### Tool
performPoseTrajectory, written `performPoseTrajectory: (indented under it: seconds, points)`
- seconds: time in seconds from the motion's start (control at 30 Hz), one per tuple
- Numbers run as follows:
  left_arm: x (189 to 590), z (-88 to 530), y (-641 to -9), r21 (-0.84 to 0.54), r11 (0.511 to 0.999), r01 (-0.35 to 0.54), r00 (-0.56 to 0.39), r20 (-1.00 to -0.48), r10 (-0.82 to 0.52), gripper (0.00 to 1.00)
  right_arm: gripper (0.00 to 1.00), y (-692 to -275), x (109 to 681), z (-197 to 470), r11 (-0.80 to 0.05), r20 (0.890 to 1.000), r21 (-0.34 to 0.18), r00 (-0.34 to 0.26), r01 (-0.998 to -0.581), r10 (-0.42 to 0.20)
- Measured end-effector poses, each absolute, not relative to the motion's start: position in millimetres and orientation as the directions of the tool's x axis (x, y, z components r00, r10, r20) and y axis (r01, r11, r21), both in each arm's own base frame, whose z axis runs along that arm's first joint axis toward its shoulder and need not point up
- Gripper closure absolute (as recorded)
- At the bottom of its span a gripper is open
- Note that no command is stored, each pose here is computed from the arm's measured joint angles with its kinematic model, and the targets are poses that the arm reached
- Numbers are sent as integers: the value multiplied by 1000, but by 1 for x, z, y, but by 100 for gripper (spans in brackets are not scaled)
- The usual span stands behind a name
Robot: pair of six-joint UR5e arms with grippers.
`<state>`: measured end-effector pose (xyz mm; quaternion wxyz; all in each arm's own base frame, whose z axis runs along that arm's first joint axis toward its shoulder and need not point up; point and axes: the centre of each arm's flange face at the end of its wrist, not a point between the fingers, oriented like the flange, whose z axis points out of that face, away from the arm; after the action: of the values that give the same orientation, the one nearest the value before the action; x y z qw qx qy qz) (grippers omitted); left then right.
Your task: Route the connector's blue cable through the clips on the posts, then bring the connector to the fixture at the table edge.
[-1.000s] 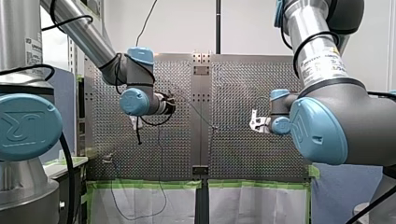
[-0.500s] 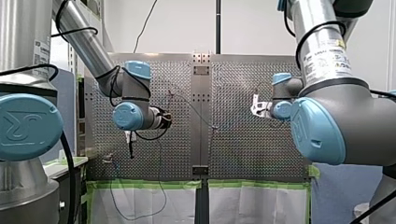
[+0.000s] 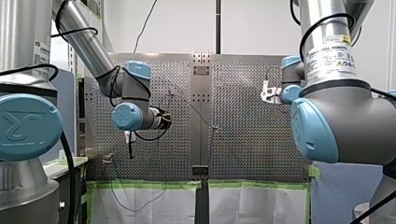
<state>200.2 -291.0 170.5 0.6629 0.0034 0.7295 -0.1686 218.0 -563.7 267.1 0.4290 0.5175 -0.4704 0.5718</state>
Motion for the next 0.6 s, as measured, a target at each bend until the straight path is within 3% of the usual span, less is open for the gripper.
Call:
performPoseTrajectory:
  seconds: [0.23, 0.6]
  points:
    - [201, 171, -291, -242, 943, 228, -121, -968, -219, 0, 100, -575, 186, 302, -165, 996, -72, -79, -984, 41]
    - [200, 171, -292, -241, 943, 230, -122, -968, -218, 0, 100, -591, 159, 303, -157, 999, -36, -37, -987, 1]
